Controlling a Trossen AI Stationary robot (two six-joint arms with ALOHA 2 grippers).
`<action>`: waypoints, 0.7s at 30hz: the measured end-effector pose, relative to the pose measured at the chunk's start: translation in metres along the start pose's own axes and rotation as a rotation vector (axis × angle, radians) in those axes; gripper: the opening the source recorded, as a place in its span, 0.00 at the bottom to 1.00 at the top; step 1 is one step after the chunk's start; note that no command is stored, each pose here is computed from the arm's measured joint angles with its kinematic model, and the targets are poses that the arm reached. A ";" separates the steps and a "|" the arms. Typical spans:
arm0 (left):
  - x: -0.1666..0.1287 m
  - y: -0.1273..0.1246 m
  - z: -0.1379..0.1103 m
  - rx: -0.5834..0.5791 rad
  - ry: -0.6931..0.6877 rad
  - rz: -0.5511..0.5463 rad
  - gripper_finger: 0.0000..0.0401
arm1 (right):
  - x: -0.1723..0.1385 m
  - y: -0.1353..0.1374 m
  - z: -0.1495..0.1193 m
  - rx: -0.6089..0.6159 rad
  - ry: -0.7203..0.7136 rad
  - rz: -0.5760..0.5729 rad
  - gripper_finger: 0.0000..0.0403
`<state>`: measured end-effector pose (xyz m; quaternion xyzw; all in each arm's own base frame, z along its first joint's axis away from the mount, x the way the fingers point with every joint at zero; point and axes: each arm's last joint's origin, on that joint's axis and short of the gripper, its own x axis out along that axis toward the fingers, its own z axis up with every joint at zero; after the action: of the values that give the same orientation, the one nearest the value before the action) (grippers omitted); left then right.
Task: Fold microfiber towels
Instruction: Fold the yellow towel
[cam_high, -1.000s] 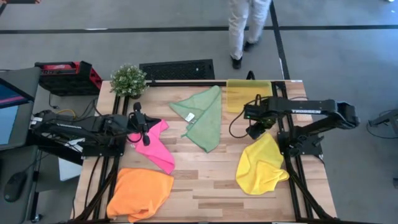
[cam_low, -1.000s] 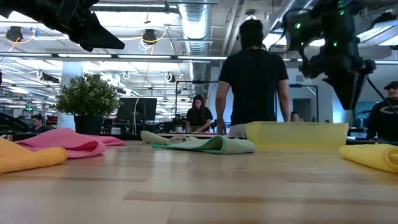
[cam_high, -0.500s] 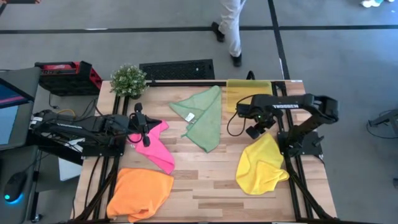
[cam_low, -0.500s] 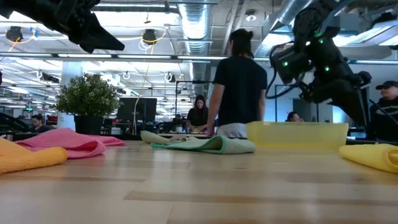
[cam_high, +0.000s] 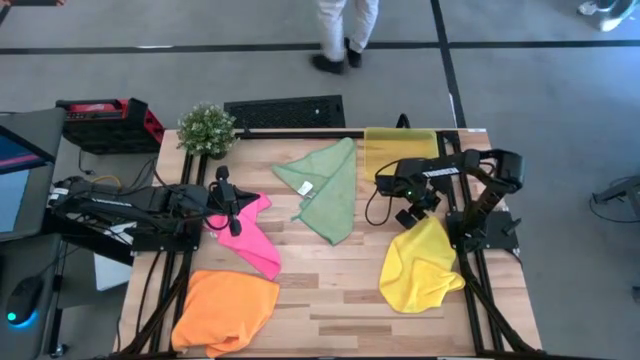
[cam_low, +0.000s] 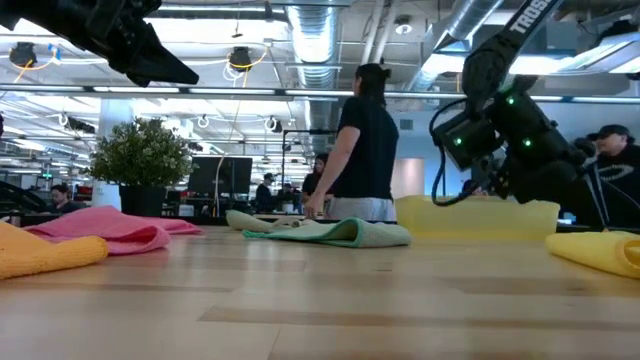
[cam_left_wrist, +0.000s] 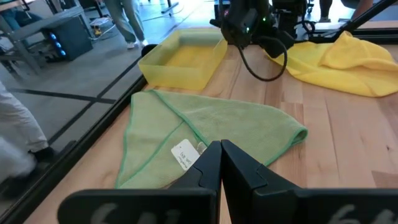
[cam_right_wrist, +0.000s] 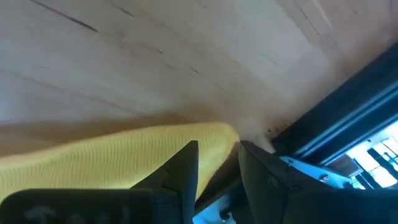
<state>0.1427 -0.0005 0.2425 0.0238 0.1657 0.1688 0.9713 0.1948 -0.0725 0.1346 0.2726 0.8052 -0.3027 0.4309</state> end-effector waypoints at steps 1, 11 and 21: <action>0.000 0.000 0.000 0.000 0.000 0.000 0.00 | 0.001 0.000 0.001 0.000 0.006 -0.010 0.34; 0.000 0.000 0.000 -0.005 -0.001 0.000 0.00 | 0.014 0.004 0.010 -0.053 0.059 -0.088 0.33; 0.000 0.000 0.000 -0.005 0.000 0.000 0.00 | 0.020 0.009 0.017 -0.175 0.058 -0.046 0.33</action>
<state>0.1427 -0.0005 0.2423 0.0214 0.1652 0.1692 0.9714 0.2006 -0.0753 0.1080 0.2239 0.8469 -0.2331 0.4223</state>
